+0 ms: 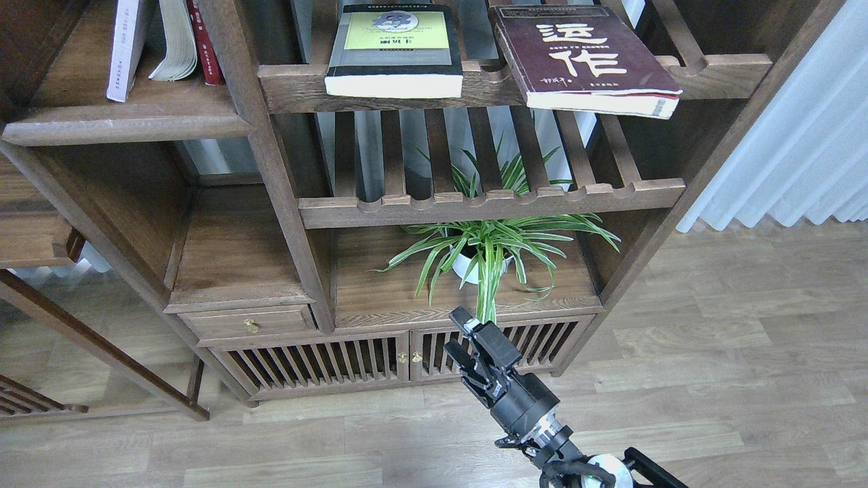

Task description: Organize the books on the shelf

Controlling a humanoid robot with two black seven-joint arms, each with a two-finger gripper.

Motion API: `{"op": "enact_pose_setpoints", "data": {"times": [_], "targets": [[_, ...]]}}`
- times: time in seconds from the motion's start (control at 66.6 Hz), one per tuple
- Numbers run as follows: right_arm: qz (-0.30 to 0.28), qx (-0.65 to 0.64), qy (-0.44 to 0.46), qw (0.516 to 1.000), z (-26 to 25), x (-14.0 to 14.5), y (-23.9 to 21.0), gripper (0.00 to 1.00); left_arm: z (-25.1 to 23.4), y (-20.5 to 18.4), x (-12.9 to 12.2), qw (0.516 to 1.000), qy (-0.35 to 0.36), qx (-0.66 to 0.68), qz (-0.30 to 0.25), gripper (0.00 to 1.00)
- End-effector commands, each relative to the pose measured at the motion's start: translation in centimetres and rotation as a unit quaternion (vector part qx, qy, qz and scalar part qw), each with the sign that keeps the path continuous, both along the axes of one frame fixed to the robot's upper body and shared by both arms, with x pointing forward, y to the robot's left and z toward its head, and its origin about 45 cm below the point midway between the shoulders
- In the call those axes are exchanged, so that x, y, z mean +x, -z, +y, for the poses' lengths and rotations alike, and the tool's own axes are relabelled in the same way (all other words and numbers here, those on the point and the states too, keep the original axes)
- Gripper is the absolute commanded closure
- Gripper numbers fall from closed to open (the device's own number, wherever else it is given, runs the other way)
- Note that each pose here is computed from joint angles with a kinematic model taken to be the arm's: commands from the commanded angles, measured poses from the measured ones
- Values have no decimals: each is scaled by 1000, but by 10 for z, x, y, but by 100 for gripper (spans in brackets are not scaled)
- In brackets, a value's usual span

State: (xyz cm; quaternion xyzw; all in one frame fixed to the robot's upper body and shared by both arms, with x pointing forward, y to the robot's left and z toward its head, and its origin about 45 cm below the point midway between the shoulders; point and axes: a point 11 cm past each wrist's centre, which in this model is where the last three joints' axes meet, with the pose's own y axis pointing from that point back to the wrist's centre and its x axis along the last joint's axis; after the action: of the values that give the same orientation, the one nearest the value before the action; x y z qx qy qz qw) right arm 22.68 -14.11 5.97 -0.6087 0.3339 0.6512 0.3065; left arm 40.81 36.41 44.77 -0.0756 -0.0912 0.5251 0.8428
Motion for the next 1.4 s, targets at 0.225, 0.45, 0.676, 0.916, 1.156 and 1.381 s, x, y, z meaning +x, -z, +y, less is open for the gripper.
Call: {"op": "enact_pose_setpoints", "data": {"times": [0.225, 0.45, 0.676, 0.916, 1.156, 1.381], "targets": [[-20, 1, 10, 1000, -7, 12, -11, 1, 52, 18, -31, 996, -30, -82, 18, 1], [-73, 7, -7, 997, -15, 19, -47, 4, 56, 45, -39, 991, -20, -126, 48, 1], [-127, -14, -21, 992, -41, 24, -82, 8, 22, 126, -43, 970, 1, -212, 117, 1], [-146, -25, -14, 989, -52, 34, -93, 8, -38, 206, -60, 935, 41, -285, 205, 1], [-194, -27, 19, 980, -70, 64, -123, 9, -59, 242, -78, 921, 50, -293, 254, 1], [-259, -21, 47, 965, -82, 99, -168, 7, -81, 293, -115, 884, 32, -353, 304, 1]]}}
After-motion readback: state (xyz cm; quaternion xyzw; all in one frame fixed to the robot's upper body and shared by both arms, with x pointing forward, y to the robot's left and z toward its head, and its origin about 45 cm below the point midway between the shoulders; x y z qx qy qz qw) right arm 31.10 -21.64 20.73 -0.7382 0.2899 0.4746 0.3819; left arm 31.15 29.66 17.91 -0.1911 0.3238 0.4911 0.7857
